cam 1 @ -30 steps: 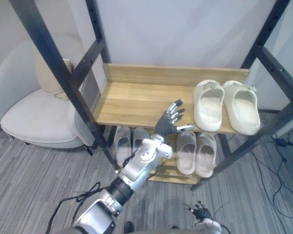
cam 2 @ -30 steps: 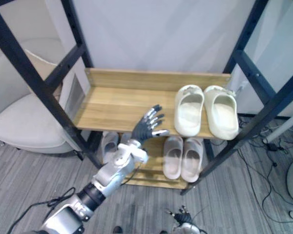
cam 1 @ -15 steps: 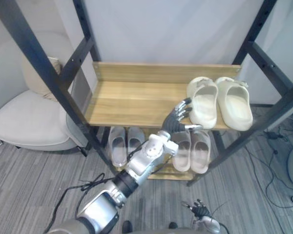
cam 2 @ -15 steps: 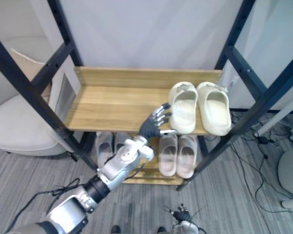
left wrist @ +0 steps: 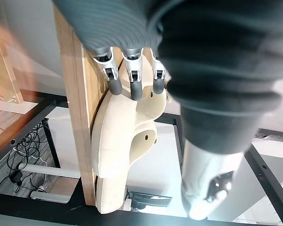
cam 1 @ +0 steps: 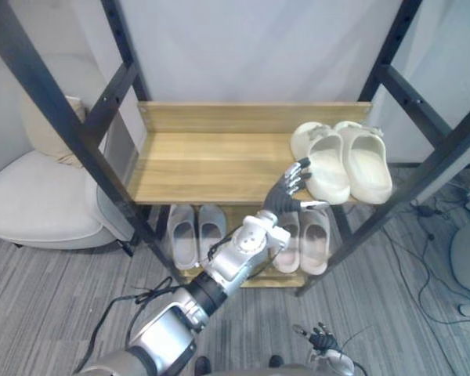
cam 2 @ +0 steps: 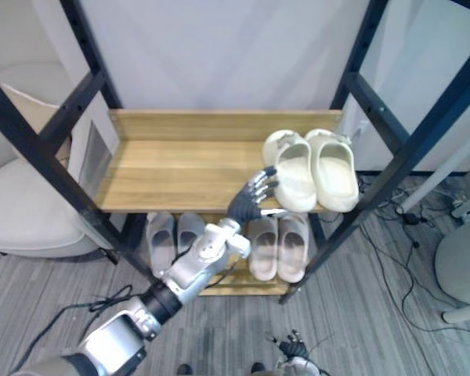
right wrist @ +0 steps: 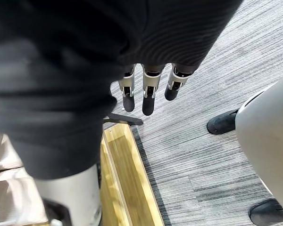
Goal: Organize the slippers on the shoe rack
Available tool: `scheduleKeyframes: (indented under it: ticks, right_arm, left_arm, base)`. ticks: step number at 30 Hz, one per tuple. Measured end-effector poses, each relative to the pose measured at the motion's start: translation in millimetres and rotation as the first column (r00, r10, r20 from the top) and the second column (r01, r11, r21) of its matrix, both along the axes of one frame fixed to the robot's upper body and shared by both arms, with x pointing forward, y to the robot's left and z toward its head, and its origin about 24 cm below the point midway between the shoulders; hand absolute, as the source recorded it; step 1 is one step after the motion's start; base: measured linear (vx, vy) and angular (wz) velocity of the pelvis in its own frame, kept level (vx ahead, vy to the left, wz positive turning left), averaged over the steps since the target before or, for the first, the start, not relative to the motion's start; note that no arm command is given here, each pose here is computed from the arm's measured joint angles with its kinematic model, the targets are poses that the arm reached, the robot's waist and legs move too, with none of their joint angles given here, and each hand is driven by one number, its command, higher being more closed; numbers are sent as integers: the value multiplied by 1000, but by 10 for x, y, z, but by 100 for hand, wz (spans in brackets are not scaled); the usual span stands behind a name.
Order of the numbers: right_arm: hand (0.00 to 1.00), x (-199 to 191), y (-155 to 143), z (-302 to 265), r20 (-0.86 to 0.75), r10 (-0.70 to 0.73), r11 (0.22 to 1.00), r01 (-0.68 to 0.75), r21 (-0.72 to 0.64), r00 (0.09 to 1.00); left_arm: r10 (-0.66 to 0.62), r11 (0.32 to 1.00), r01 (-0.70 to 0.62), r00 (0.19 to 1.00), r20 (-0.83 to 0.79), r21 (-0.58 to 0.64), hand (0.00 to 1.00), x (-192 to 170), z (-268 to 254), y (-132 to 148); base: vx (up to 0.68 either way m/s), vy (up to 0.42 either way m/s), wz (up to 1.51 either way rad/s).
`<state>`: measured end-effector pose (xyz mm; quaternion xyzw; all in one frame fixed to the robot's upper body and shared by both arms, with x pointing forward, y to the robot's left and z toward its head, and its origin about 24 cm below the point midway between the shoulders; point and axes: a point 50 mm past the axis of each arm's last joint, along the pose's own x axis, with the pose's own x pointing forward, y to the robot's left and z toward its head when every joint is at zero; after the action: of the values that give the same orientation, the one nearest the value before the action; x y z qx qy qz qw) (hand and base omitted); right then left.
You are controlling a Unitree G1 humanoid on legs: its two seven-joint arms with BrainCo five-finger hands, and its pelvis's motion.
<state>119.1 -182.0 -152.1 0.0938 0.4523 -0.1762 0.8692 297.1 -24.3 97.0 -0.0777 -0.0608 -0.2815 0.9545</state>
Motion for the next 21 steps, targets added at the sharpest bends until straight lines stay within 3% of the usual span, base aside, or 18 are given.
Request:
scheduleKeyframes:
  ticks: [21]
  right_arm:
    - [0,8,-12,5,3,3,1000,-3,-3,1000]
  left_arm:
    - [79,995,-80,997,-21,-65,0,6,-2,287]
  base:
    - [-4,-5,3]
